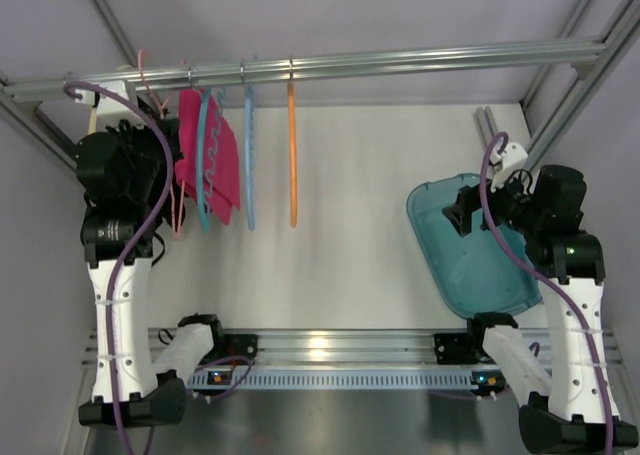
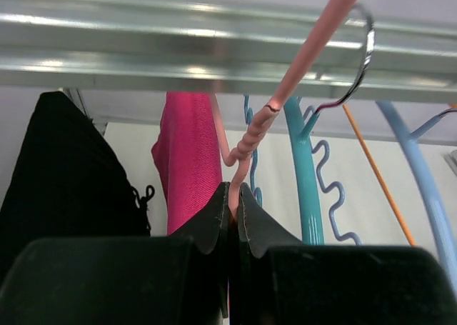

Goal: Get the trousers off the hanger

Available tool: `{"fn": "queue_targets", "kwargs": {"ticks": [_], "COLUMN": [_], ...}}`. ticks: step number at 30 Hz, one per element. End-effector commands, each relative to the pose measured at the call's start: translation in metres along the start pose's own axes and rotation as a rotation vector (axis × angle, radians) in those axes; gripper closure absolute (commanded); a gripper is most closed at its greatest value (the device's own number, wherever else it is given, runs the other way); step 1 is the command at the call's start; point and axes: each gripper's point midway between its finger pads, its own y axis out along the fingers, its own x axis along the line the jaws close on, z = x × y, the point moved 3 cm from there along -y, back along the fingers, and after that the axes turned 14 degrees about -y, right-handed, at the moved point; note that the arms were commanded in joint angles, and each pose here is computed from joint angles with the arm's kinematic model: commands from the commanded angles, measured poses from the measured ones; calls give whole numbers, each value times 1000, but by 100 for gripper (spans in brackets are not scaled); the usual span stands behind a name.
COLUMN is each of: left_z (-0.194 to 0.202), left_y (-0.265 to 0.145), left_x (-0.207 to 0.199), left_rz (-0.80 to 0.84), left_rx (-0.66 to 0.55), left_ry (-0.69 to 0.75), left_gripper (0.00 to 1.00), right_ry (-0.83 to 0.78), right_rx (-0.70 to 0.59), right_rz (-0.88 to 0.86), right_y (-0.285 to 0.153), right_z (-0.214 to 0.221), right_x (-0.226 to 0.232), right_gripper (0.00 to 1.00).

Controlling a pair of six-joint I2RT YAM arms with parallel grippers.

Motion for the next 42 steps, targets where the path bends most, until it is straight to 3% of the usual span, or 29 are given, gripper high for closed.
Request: {"fn": "queue_targets", "kwargs": {"ticks": [1, 9, 23, 30, 42], "left_z": [-103, -68, -15, 1, -13], "left_y": [-37, -55, -30, -12, 42], "left_x": [-56, -45, -21, -9, -12], "left_rz": [200, 148, 69, 28, 69], "left_rx": [-387, -253, -62, -8, -12], "left_ry": [75, 31, -71, -94, -97], "left_gripper": [100, 100, 100, 100, 100], "right_ry": [-33, -34, -37, -32, -14], "right_rx": [-59, -53, -43, -36, -48], "right_rz": [33, 41, 51, 53, 102], "right_y": [-4, -4, -6, -4, -1], "right_z": [-14, -11, -6, -3, -11], "right_x": [-6, -6, -5, -5, -17], "right_gripper": [1, 1, 1, 0, 0]}}
